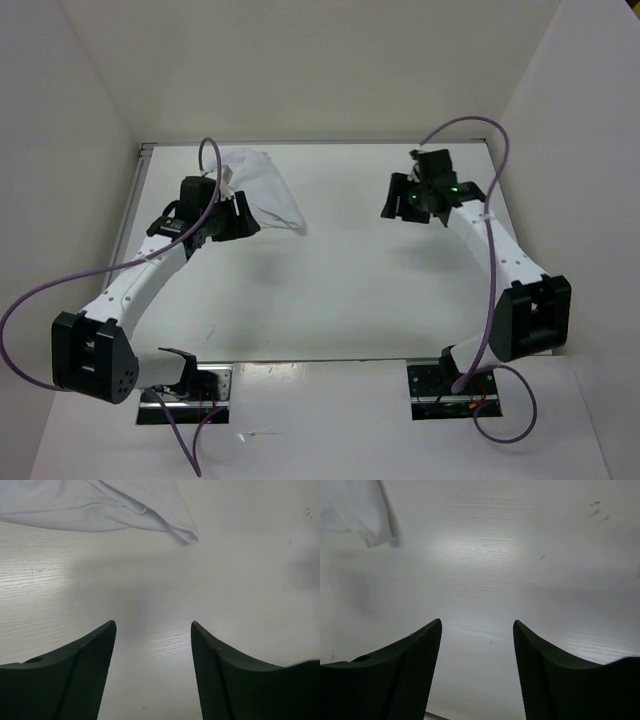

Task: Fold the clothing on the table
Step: Move the skirt to the center of the board

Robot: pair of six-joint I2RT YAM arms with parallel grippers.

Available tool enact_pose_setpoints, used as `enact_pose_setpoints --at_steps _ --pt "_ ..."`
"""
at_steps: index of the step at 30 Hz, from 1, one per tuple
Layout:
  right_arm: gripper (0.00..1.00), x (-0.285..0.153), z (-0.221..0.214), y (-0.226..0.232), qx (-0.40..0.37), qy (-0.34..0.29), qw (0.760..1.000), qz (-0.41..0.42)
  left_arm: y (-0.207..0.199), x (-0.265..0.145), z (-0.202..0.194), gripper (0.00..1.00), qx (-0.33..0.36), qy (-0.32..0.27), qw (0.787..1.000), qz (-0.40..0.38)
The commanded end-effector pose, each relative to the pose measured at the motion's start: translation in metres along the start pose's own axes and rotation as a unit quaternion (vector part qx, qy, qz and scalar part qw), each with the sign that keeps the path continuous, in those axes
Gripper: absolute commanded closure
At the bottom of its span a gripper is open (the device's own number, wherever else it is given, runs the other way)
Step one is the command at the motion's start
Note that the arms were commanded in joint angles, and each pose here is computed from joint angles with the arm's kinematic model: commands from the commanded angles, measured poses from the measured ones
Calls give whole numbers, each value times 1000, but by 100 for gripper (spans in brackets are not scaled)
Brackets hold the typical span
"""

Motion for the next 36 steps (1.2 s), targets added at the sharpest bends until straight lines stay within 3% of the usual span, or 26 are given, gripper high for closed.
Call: enact_pose_setpoints --at_steps 1,7,8,12,20,28,31,35,36 --pt "35 20 8 55 -97 5 995 25 -4 -9 7 30 -3 -25 1000 -5" --pt "35 70 9 143 -189 20 980 64 9 -9 -11 29 -22 -1 1000 9" --pt "35 92 0 147 -201 42 977 61 10 -12 -9 29 -25 -7 1000 9" --pt "35 124 7 180 -219 37 971 82 16 -13 -16 29 -30 6 999 15" --pt "35 184 -7 212 -246 46 962 108 23 -17 -25 29 -35 9 999 21" --pt "35 203 -15 227 -252 56 958 126 30 -7 -32 29 -36 35 998 36" --pt "45 218 -25 224 -253 79 957 118 29 -3 -29 29 -32 39 998 38" --pt "80 218 -21 220 -260 78 958 95 28 2 -28 29 -28 45 998 30" --pt "80 219 -20 218 -267 76 956 91 27 3 -26 29 -28 46 998 31"
Point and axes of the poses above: each gripper's point midway between its finger pads, its own x axis out along the fingers, its own y axis along the line the jaws close on, z = x × y, the point moved 6 cm from there along -x, back along the fingers, and after that the axes turned 7 degrees about -x, right-handed, at the moved point
